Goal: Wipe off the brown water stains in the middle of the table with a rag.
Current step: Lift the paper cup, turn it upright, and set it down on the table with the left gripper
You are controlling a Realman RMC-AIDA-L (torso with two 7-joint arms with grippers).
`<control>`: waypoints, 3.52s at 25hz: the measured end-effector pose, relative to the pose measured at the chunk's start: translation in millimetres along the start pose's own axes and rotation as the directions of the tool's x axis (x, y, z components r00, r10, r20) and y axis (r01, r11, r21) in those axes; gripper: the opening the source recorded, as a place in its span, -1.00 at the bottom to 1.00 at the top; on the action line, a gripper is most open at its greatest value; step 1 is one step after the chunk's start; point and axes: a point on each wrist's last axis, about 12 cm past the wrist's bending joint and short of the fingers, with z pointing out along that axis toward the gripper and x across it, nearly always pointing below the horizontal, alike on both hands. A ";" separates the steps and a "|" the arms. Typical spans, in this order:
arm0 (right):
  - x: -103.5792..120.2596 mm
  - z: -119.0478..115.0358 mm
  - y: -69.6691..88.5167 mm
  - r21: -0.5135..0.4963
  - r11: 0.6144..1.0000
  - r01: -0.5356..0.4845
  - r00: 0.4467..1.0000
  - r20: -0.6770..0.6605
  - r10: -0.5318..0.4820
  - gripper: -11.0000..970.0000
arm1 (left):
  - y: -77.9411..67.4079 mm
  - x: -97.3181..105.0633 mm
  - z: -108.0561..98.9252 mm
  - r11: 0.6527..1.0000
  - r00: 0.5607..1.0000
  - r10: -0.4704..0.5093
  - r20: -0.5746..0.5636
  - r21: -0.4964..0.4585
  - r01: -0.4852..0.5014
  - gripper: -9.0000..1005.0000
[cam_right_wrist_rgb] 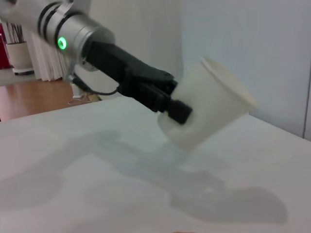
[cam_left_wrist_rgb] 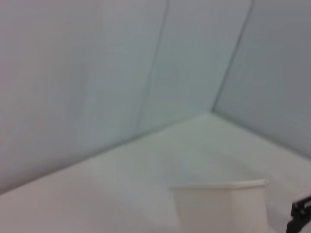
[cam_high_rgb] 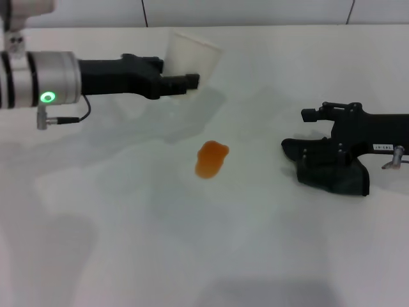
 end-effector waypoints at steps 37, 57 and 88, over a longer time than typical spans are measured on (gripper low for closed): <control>-4.3 2.1 -1.1 -0.001 1.000 0.010 1.000 0.007 -0.010 0.76 | -13.8 125.8 -27.5 0.950 0.970 0.161 0.181 -0.296 -0.103 0.17; -2.6 1.3 -1.5 0.003 1.000 0.002 1.000 0.008 -0.002 0.76 | -17.2 129.1 -4.2 0.915 0.957 0.267 0.113 -0.342 -0.215 0.17; -1.2 1.7 -1.1 0.005 1.000 0.002 1.000 0.004 -0.002 0.76 | -23.6 147.7 -4.4 0.918 0.971 0.228 0.072 -0.347 -0.190 0.18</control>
